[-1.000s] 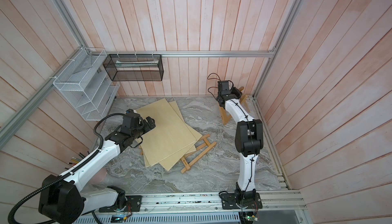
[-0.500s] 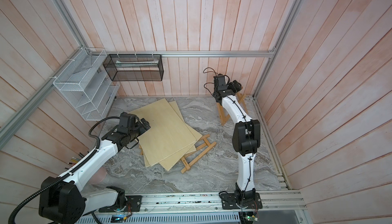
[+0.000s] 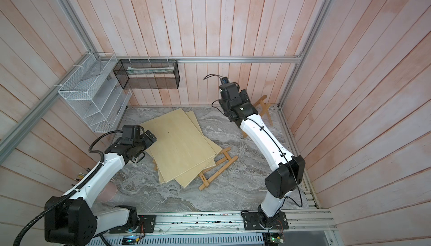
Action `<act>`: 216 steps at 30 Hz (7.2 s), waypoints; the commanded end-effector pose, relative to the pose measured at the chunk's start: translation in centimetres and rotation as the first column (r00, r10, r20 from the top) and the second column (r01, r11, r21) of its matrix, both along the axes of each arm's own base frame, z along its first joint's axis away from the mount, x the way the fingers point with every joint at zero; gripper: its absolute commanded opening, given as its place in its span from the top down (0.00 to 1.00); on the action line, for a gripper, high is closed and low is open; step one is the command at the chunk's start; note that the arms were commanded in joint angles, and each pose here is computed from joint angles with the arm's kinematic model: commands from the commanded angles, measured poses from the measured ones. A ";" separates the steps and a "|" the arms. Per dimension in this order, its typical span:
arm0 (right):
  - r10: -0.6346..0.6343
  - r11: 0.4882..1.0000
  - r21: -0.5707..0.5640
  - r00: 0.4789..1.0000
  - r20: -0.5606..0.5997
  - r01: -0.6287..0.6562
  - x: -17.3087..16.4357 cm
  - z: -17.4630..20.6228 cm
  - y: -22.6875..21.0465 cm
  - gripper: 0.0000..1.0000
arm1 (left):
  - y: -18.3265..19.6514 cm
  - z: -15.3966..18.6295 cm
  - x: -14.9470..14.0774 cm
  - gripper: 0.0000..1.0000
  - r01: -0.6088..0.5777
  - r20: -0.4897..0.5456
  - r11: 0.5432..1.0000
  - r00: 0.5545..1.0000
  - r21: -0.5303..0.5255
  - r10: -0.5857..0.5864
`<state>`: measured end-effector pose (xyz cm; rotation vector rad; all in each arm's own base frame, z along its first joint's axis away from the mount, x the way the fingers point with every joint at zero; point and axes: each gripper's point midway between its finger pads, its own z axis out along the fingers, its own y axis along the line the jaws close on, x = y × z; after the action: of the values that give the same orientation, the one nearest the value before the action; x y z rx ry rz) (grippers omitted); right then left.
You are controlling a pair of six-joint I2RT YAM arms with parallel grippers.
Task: Assemble the easel
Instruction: Place the easel at the center of the board, then pick up the drawing board, then place the drawing board on the easel.
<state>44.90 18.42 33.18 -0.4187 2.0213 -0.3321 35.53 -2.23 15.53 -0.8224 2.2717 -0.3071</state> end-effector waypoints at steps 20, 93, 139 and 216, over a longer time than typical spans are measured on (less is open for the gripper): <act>0.398 0.865 0.448 0.851 -0.343 -0.224 -5.0 -14.9 10.6 0.15 | -1.2 -6.1 4.7 0.00 0.058 -0.149 0.996 0.986 -0.071 -0.069; 0.622 0.423 0.866 0.781 -0.063 -0.267 -0.7 -14.7 7.0 0.43 | -17.3 -13.7 6.7 0.18 0.417 -0.229 0.905 0.876 -0.085 -0.425; 0.640 0.369 0.791 0.750 0.165 -0.489 -7.6 7.5 8.8 1.00 | -12.0 1.3 7.3 0.15 0.278 0.065 0.953 0.960 -0.120 -0.272; -0.079 0.871 0.491 0.993 0.086 0.027 3.8 11.7 -20.5 0.35 | -9.6 -1.8 4.6 0.14 0.188 -0.062 0.978 0.979 -0.089 -0.193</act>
<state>49.71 -1.34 40.99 -0.0645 2.0353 0.1700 40.54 -12.38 13.69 -0.6465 2.4232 -0.5020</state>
